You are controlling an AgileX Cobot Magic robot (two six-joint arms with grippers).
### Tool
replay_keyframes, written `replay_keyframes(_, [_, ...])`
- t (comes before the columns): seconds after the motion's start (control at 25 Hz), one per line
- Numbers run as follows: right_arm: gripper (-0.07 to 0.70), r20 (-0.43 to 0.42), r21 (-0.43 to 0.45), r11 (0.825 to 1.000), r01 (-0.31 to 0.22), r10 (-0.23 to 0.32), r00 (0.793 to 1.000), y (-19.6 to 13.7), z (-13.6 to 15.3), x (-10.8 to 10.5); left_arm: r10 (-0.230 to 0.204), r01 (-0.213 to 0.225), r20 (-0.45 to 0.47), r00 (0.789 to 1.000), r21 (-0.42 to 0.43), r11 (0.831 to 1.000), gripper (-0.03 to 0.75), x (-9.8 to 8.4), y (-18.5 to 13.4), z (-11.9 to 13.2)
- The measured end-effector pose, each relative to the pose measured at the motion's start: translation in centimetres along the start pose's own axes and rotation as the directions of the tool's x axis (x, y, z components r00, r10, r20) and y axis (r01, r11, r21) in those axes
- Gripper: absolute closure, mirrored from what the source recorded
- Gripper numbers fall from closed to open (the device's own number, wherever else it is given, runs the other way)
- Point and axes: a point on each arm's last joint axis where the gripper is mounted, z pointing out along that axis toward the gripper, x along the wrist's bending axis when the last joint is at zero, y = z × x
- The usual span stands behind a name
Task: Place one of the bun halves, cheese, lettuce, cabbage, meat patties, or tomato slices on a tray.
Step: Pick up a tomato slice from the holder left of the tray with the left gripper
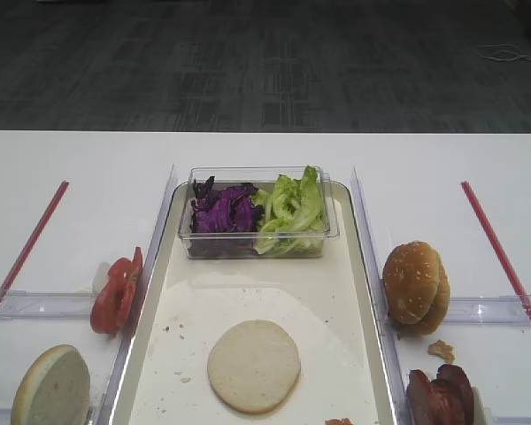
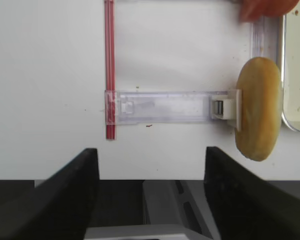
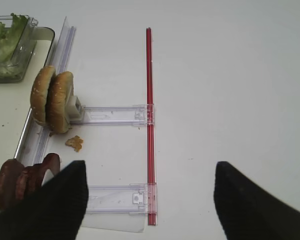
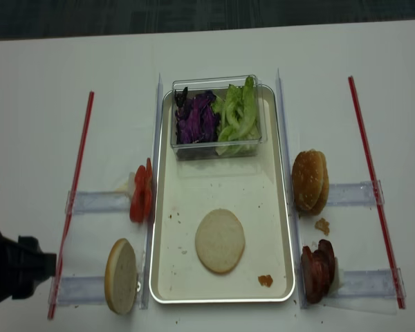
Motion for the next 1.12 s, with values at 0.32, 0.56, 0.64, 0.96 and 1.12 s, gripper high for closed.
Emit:
replay_keyframes(0.32, [0.067, 0.000, 0.000, 1.000, 0.000, 0.000, 1.000, 0.0, 0.0, 0.0, 0.012, -0.010, -0.030, 0.999, 0.063, 0.998, 0.286, -0.2, 4.5, 0.6])
replay_keyframes(0.56, [0.067, 0.000, 0.000, 1.000, 0.000, 0.000, 1.000, 0.0, 0.0, 0.0, 0.018, -0.014, -0.040, 0.999, 0.096, 0.995, 0.286, -0.4, 7.8, 1.7])
replay_keyframes(0.64, [0.067, 0.000, 0.000, 1.000, 0.000, 0.000, 1.000, 0.0, 0.0, 0.0, 0.019, -0.015, -0.042, 0.999, 0.106, 0.994, 0.286, -0.5, 8.8, 2.1])
replay_keyframes(0.96, [0.067, 0.000, 0.000, 1.000, 0.000, 0.000, 1.000, 0.0, 0.0, 0.0, 0.034, -0.028, -0.043, 0.998, 0.148, 0.989, 0.286, -0.9, 12.7, 4.0])
replay_keyframes(1.12, [0.067, 0.000, 0.000, 1.000, 0.000, 0.000, 1.000, 0.0, 0.0, 0.0, 0.036, -0.029, -0.044, 0.998, 0.154, 0.988, 0.286, -1.1, 14.5, 4.7])
